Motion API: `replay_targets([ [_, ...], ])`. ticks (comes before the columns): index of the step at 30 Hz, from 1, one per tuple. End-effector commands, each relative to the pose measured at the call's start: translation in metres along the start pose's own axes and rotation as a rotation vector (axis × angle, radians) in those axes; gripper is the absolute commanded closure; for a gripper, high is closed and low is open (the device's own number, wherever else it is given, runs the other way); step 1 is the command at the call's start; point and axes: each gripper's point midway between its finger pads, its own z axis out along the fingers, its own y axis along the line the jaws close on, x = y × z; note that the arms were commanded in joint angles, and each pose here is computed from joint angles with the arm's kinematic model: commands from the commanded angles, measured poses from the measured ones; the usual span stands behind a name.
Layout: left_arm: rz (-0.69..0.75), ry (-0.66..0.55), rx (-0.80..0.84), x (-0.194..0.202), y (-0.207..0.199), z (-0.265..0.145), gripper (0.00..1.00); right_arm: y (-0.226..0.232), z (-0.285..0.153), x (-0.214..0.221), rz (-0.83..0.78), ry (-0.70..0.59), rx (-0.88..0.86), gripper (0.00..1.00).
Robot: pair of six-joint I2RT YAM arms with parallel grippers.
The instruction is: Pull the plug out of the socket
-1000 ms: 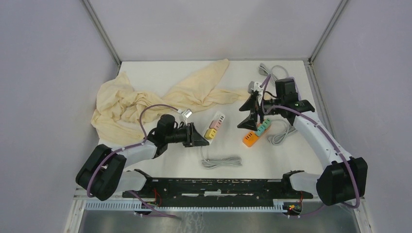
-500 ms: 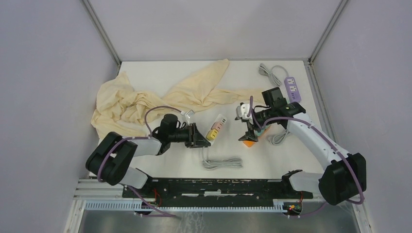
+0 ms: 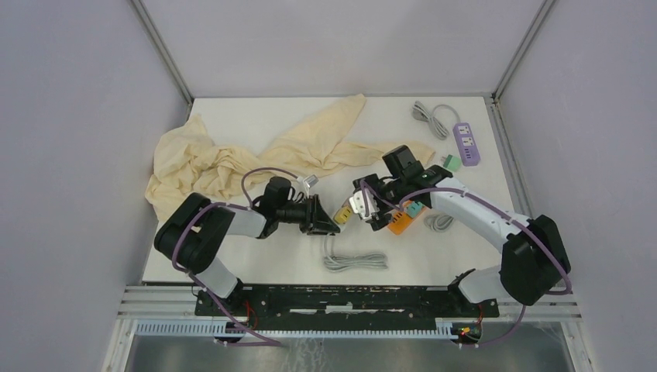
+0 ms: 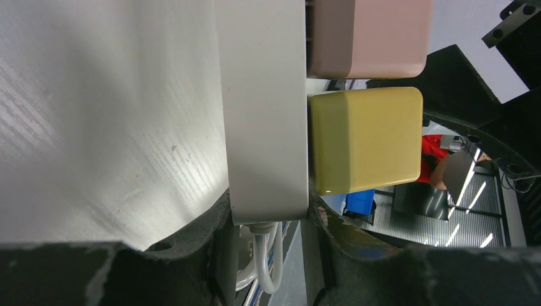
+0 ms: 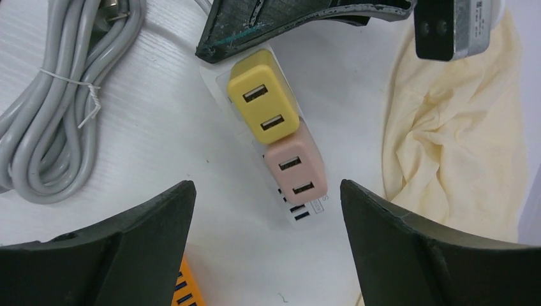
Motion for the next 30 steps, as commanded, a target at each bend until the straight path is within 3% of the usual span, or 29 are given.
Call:
replay_targets([
  [1, 0.105, 0.018, 0.102, -0.011, -0.026, 0.001, 0.97, -0.03, 0.009, -0.004, -0.121, 0.047, 0.056, 0.12],
  [6, 0.108, 0.05, 0.108, -0.005, -0.026, 0.006, 0.97, -0.038, 0.017, 0.006, -0.134, 0.09, 0.077, 0.2],
  [17, 0.113, 0.067, 0.107, -0.003, -0.027, 0.009, 0.95, -0.033, 0.027, 0.022, -0.208, 0.173, 0.041, 0.59],
  [19, 0.112, 0.062, 0.102, -0.004, -0.026, 0.009, 0.85, -0.028, 0.027, 0.019, -0.214, 0.154, 0.027, 0.65],
  [25, 0.126, 0.019, 0.032, -0.01, -0.022, 0.006, 0.42, -0.02, 0.028, 0.019, -0.208, 0.149, 0.002, 0.77],
  [30, 0.164, -0.049, -0.059, -0.018, -0.018, -0.004, 0.31, -0.016, 0.026, 0.025, -0.13, 0.181, -0.022, 0.81],
])
